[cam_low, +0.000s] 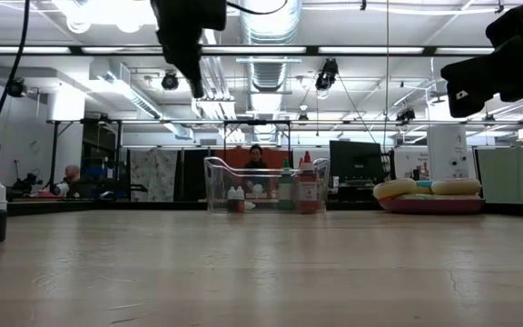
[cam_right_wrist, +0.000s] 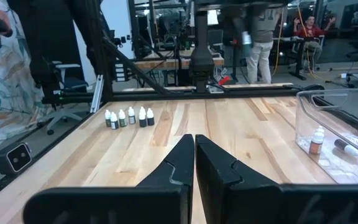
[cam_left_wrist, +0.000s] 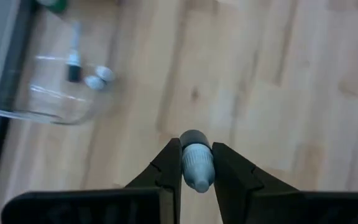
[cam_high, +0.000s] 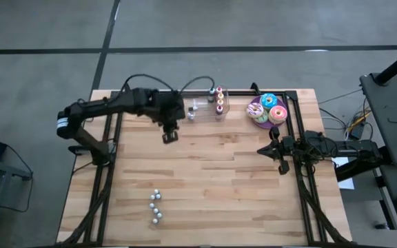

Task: Pick & Place food coloring
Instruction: Put the small bottom left black food coloring bottle into the transparent bin, then put the small top black food coloring bottle into the transparent bin

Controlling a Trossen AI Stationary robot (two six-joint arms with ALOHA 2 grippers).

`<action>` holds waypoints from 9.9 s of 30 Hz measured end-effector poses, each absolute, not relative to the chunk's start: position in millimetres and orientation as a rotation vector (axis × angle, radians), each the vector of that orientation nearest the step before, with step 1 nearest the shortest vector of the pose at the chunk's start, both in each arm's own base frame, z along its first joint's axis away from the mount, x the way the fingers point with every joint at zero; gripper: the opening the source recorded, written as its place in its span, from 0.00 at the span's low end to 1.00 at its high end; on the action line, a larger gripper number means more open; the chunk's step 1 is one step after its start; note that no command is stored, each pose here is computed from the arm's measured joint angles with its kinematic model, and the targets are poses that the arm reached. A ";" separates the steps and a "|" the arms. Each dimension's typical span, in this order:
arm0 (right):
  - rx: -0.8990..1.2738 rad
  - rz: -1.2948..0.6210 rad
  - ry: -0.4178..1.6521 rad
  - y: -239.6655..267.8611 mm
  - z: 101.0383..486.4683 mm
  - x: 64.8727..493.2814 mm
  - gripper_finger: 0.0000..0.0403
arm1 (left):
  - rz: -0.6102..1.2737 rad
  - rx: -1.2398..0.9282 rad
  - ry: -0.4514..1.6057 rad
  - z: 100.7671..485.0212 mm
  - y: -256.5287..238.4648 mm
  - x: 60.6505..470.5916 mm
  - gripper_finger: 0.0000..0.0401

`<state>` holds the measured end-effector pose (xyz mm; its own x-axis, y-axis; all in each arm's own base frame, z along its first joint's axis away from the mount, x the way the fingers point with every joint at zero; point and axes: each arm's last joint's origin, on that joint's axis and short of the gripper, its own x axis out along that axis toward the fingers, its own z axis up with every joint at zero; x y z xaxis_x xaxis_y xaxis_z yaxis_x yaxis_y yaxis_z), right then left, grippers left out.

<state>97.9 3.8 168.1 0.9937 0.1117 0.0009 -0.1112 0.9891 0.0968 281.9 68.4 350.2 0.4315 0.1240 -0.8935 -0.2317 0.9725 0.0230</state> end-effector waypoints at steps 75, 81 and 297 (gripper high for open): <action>0.097 0.112 0.005 3.9 168.0 97.9 0.02 | 0.478 -0.298 1.315 203.1 283.2 357.5 0.11; 0.097 0.112 0.005 3.8 168.0 97.9 0.02 | 0.480 -0.297 1.313 203.2 283.3 357.7 0.11; 0.097 0.112 0.005 3.9 168.0 97.9 0.02 | -0.259 -0.016 1.380 175.1 -125.3 240.7 0.09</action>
<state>97.9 3.9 168.0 0.9937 0.1123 0.0002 -0.1118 0.9890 0.0969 240.7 -125.3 175.1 0.1657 -0.1907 -0.9676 0.1723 0.9716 -0.1620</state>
